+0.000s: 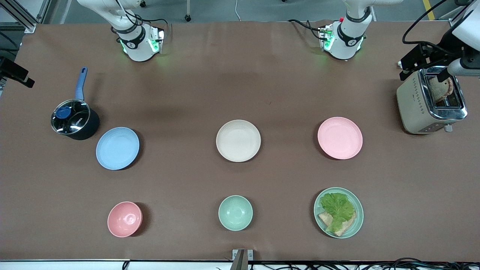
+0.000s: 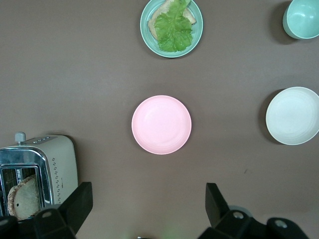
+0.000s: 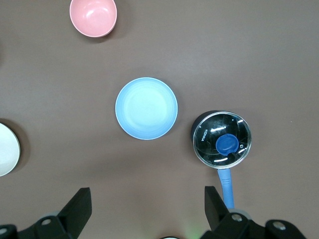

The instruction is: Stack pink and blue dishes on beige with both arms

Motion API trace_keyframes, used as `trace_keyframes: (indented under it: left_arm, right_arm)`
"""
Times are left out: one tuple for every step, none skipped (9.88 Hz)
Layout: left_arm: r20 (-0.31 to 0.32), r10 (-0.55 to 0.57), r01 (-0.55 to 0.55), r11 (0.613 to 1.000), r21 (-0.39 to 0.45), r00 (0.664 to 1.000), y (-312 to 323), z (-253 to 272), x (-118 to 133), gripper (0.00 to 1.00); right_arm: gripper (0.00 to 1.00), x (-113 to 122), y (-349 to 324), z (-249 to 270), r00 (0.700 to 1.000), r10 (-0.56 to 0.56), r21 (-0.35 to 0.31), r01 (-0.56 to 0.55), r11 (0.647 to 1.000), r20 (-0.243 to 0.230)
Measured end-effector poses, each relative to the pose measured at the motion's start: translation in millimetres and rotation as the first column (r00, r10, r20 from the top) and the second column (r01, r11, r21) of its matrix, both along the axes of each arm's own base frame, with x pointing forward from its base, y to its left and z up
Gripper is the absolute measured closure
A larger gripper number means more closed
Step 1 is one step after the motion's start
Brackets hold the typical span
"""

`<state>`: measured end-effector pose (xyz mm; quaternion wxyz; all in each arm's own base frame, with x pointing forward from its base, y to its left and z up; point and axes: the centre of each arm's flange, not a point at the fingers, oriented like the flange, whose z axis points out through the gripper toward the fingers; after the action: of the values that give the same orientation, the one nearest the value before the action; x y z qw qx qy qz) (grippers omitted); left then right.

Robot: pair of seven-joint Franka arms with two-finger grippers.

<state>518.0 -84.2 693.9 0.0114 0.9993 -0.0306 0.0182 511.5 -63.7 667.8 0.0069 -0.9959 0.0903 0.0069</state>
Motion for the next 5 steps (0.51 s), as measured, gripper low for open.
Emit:
trace_keyframes:
  left_arm:
    - [0.000, 0.000, 0.000, 1.000, 0.000, 1.000, 0.3, -0.1, 0.0, 0.00]
    - [0.000, 0.000, 0.000, 1.000, 0.000, 1.000, 0.3, -0.2, 0.0, 0.00]
    - [-0.001, 0.001, -0.001, 1.000, 0.000, 1.000, 0.4, -0.4, 0.1, 0.00]
    - [-0.002, 0.004, -0.004, 1.000, 0.000, 1.000, 2.2, -1.1, 0.4, 0.00]
    - [-0.006, 0.016, -0.016, 1.000, 0.000, 1.000, 8.8, -2.5, 1.6, 0.00]
  right_arm:
    - [0.00, 0.0, -0.1, 0.0, 1.000, 0.000, 0.000, 0.000, 1.000, 0.000]
    - [0.00, -0.1, -0.4, 0.0, 1.000, -0.001, 0.000, 0.001, 1.000, 0.000]
    - [0.00, -0.1, -0.7, 0.0, 1.000, -0.001, 0.000, 0.001, 1.000, 0.000]
    - [0.00, -0.1, -1.0, 0.0, 1.000, -0.002, 0.000, 0.002, 1.000, 0.000]
    - [0.00, -0.2, -1.2, 0.0, 1.000, 0.000, -0.001, 0.000, 1.000, 0.000]
